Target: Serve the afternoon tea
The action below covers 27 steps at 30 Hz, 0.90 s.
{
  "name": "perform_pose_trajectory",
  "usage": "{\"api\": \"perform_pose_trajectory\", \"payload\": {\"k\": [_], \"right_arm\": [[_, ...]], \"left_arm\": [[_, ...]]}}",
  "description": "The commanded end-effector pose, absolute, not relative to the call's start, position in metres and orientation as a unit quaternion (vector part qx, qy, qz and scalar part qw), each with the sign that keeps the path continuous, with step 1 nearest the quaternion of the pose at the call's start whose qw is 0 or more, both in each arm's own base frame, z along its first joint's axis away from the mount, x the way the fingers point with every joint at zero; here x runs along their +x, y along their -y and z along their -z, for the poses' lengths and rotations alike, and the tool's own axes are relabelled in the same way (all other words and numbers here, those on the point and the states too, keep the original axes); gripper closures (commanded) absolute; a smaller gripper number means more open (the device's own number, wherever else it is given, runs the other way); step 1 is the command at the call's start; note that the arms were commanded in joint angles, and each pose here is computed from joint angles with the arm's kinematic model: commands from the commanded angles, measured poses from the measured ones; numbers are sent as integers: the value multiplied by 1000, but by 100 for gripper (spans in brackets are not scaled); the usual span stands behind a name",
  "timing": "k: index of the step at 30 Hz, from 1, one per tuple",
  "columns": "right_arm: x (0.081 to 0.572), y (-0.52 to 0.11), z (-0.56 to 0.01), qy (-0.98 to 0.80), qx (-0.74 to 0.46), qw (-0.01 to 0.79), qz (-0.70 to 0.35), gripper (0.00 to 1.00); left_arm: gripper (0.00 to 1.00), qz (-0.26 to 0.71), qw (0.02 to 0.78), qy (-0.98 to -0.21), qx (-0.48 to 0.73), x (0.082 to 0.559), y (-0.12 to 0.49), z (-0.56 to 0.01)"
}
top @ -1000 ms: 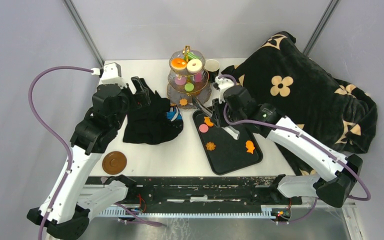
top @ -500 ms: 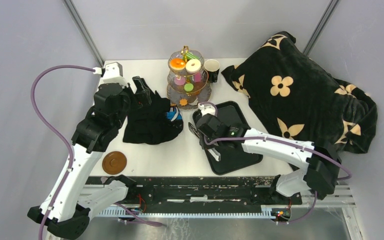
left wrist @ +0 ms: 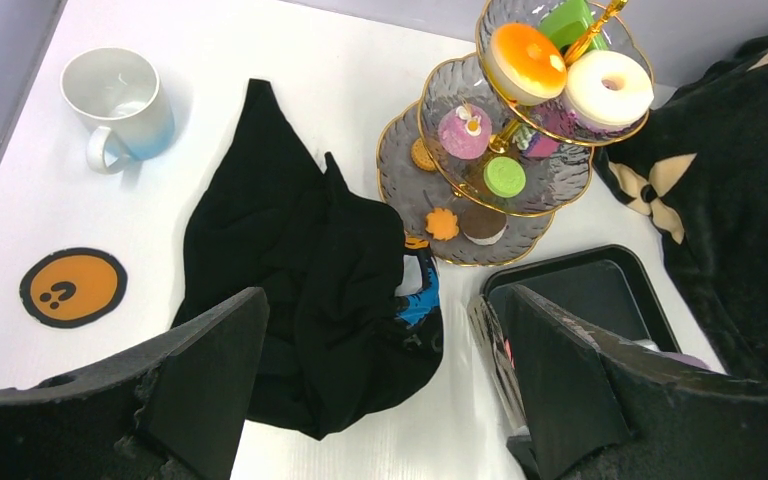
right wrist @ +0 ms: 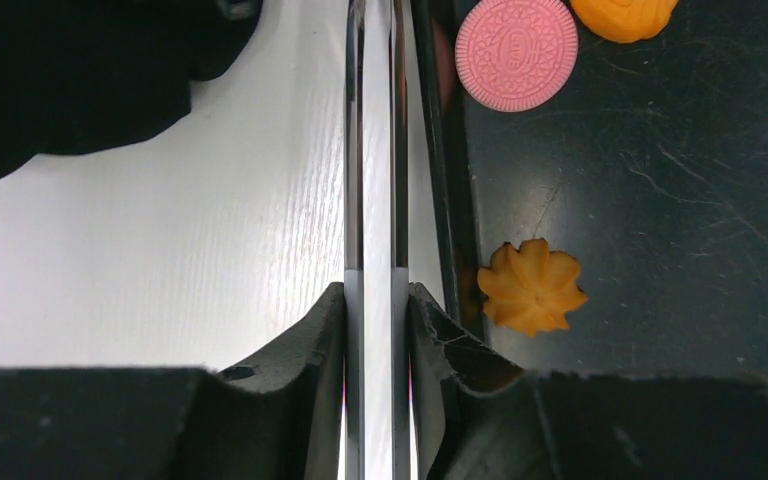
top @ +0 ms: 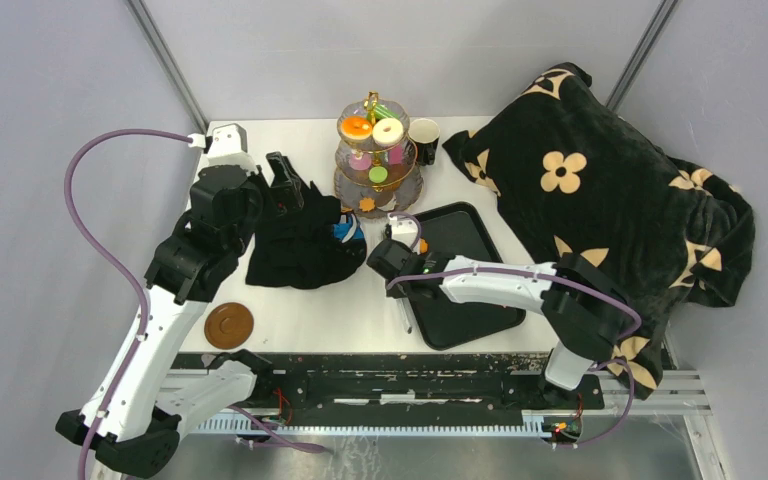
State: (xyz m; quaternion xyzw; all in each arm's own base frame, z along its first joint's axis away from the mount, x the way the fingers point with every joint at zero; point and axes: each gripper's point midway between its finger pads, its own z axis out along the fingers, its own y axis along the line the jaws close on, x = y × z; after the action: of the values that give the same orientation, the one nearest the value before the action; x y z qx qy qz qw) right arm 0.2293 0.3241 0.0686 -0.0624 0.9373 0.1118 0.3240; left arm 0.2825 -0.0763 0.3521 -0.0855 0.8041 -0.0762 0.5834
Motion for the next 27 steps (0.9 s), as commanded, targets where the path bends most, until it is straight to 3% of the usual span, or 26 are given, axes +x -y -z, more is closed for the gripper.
{"api": "perform_pose_trajectory", "payload": {"k": [1, 8, 15, 21, 27], "right_arm": [[251, -350, -66, -923, -18, 367, -119, 68], [248, -370, -32, -929, -25, 350, -121, 60], [246, -386, -35, -921, -63, 349, -158, 38], [246, -382, -77, -906, -82, 376, -178, 20], [244, -377, -154, -870, -131, 423, -217, 17]], "left_arm": [[5, 91, 588, -798, -91, 289, 82, -356], [5, 112, 533, -834, -88, 297, 102, -308], [4, 70, 511, -850, -109, 305, 93, -281], [2, 52, 485, -862, -138, 310, 84, -260], [2, 14, 446, -874, -192, 317, 56, -244]]}}
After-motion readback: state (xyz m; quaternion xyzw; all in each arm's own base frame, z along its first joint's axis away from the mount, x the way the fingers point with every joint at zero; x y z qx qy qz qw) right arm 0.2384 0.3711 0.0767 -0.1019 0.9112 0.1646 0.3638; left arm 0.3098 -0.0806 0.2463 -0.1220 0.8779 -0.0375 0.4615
